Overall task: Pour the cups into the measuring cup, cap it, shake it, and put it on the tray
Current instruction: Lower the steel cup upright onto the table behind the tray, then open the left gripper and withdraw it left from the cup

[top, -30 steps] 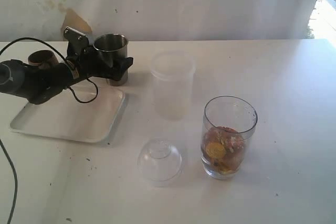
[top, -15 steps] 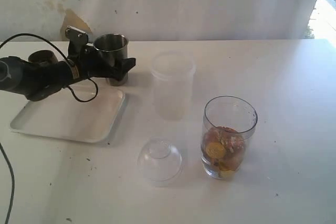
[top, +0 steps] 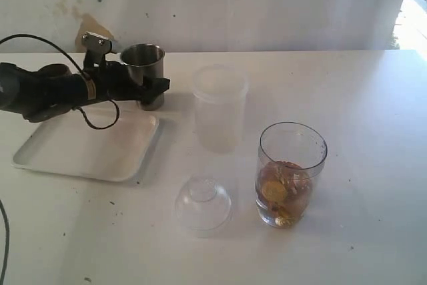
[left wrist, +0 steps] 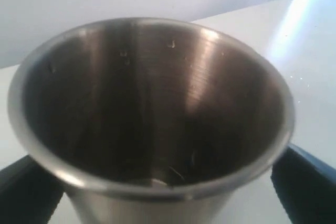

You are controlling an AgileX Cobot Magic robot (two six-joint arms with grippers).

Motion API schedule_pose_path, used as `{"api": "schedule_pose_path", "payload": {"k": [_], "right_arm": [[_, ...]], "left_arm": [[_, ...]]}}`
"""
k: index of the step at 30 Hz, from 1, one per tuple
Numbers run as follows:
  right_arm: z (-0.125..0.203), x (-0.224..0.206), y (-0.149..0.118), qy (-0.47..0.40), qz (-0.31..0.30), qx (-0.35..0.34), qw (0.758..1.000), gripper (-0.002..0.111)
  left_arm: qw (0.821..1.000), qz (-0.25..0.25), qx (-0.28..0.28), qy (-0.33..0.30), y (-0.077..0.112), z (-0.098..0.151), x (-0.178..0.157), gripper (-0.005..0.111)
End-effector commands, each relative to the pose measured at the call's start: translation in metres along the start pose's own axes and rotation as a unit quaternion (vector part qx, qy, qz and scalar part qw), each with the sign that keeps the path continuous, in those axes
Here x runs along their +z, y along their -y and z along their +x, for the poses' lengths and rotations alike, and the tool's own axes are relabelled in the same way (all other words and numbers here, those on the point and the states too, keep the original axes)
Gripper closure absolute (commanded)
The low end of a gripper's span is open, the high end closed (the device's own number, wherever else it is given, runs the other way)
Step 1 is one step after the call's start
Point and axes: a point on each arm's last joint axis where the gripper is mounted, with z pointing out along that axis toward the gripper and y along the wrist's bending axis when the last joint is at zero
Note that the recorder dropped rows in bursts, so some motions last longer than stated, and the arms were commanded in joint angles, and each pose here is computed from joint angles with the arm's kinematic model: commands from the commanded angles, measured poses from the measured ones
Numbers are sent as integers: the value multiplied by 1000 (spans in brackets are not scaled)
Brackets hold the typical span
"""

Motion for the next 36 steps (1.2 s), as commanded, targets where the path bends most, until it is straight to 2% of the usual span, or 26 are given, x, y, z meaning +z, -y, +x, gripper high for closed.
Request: {"api": "schedule_pose_path", "payload": {"k": [1,14,18,21,25,32,36], "right_arm": [[-1,0,0,8,1,1,1000,108],[-1,0,0,8,1,1,1000,108],[-1,0,0,8,1,1,1000,108],[-1,0,0,8,1,1,1000,108],[-1,0,0,8,1,1,1000,108],[-1,0,0,8,1,1,1000,108],[-1,0,0,8,1,1,1000,108]], "left_arm": [[1000,-4,7,-1,5,-7,-7,6],[999,-43,13,-19,14,-30,-37,6],[998,-49,13,-25,21,-35,-52,11],[997,-68,14,-46,26,-36,-67,26],[993,-93,27,-72,35,-42,-93,58],[994,-88,48,-38,69,-76,-149,107],[994,-84,65,-18,89,-93,-183,107]]}}
